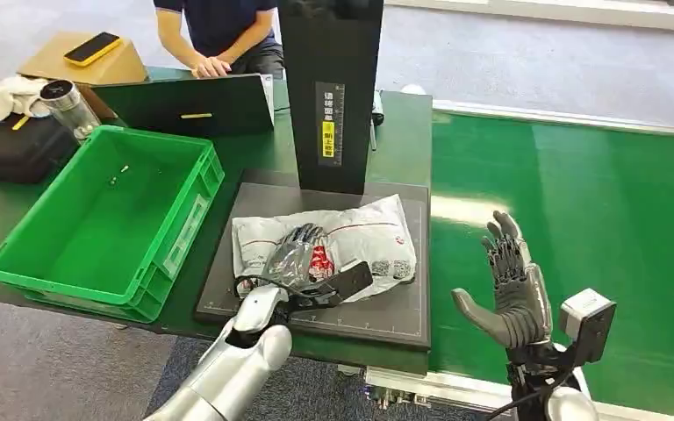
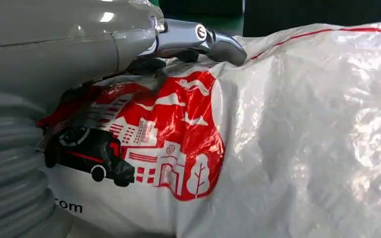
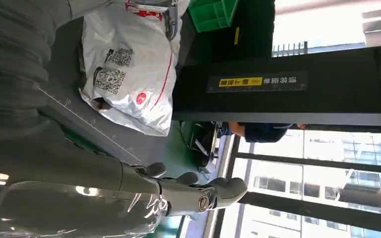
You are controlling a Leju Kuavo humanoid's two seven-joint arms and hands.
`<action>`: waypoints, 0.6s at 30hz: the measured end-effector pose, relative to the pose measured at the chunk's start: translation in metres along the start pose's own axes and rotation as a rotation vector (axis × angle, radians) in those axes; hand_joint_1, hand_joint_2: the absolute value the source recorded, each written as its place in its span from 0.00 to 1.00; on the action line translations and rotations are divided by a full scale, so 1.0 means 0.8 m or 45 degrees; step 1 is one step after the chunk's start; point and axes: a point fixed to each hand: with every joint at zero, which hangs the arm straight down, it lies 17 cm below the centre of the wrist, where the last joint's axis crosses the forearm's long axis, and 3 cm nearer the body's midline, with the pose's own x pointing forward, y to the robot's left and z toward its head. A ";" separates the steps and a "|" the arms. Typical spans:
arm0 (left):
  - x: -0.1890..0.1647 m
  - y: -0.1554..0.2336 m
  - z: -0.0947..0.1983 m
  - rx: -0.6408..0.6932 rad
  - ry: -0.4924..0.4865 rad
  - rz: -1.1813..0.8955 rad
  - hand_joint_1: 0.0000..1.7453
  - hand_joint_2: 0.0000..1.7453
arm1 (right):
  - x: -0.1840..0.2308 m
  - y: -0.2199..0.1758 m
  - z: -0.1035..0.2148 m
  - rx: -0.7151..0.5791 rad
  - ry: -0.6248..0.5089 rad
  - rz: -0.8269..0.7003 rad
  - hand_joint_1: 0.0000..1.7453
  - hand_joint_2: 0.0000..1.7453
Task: Moved the parcel from conveyor to table for the left to box.
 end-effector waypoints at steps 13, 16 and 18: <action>-0.004 0.014 -0.002 0.046 0.002 0.005 1.00 1.00 | -0.001 0.003 0.002 -0.004 0.004 -0.009 0.00 1.00; -0.004 0.014 -0.002 0.046 0.003 0.006 1.00 1.00 | -0.001 0.003 0.002 -0.004 0.004 -0.009 0.00 1.00; -0.004 0.014 -0.002 0.047 0.003 0.007 1.00 1.00 | -0.001 0.003 0.002 -0.004 0.006 -0.009 0.00 1.00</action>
